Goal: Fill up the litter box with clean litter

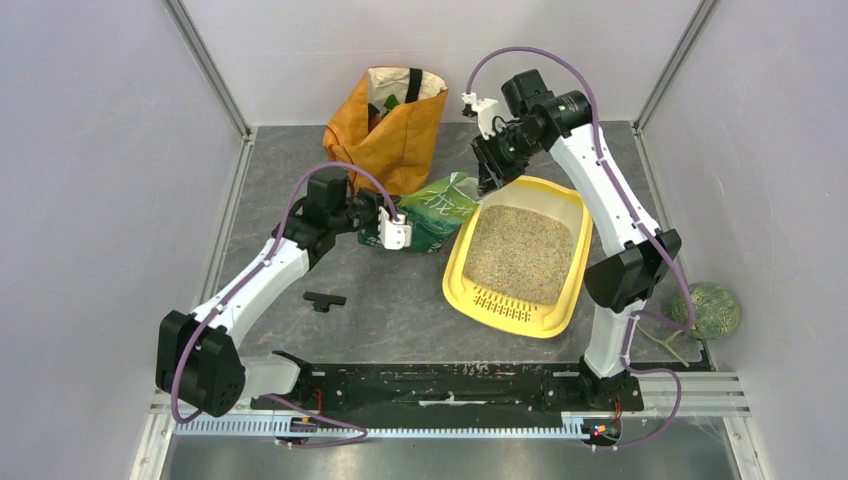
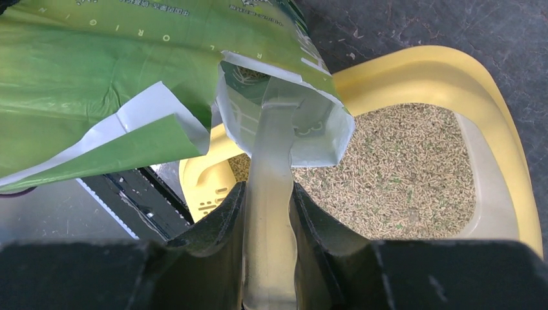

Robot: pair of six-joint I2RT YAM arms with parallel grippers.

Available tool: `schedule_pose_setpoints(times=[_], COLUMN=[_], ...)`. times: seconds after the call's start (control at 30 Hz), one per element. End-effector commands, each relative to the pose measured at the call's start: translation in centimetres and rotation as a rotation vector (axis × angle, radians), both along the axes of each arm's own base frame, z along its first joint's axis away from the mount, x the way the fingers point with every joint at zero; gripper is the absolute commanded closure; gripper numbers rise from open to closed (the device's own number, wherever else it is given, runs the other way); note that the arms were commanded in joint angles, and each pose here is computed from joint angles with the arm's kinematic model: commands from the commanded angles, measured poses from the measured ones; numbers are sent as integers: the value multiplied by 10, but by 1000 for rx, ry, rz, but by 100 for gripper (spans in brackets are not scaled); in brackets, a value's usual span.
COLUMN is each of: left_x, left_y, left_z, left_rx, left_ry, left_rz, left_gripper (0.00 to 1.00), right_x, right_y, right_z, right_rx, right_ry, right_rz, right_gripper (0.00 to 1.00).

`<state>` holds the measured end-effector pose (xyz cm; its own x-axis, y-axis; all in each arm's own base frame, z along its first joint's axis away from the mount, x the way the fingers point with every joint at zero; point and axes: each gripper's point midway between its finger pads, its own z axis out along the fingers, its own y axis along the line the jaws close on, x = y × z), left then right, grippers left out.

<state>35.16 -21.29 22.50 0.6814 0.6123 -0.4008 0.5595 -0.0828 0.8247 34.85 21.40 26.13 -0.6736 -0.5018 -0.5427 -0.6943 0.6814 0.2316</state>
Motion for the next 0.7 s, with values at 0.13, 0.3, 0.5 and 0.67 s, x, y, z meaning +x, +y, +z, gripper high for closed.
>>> schedule_pose_setpoints(times=[0.13,0.3,0.5,0.67], left_x=[1,-3,-5,-6], left_y=[1,5,6,4], left_z=[84,85,93,94], left_rx=[-63,-58,-57,-49], left_ry=[-324,-342,-415,-438], left_rz=[-19,-12,-20,-36], left_gripper=[98,98,98,98], right_x=[27,25,15,9], right_y=[7,13,29,38], right_z=[4,-19,-55,-57], right_rx=[-56,-63,-22,73], right_ry=[-106,0,182,293], right_rz=[-80,-112,-122,-116], right_gripper=[100,100,100,100])
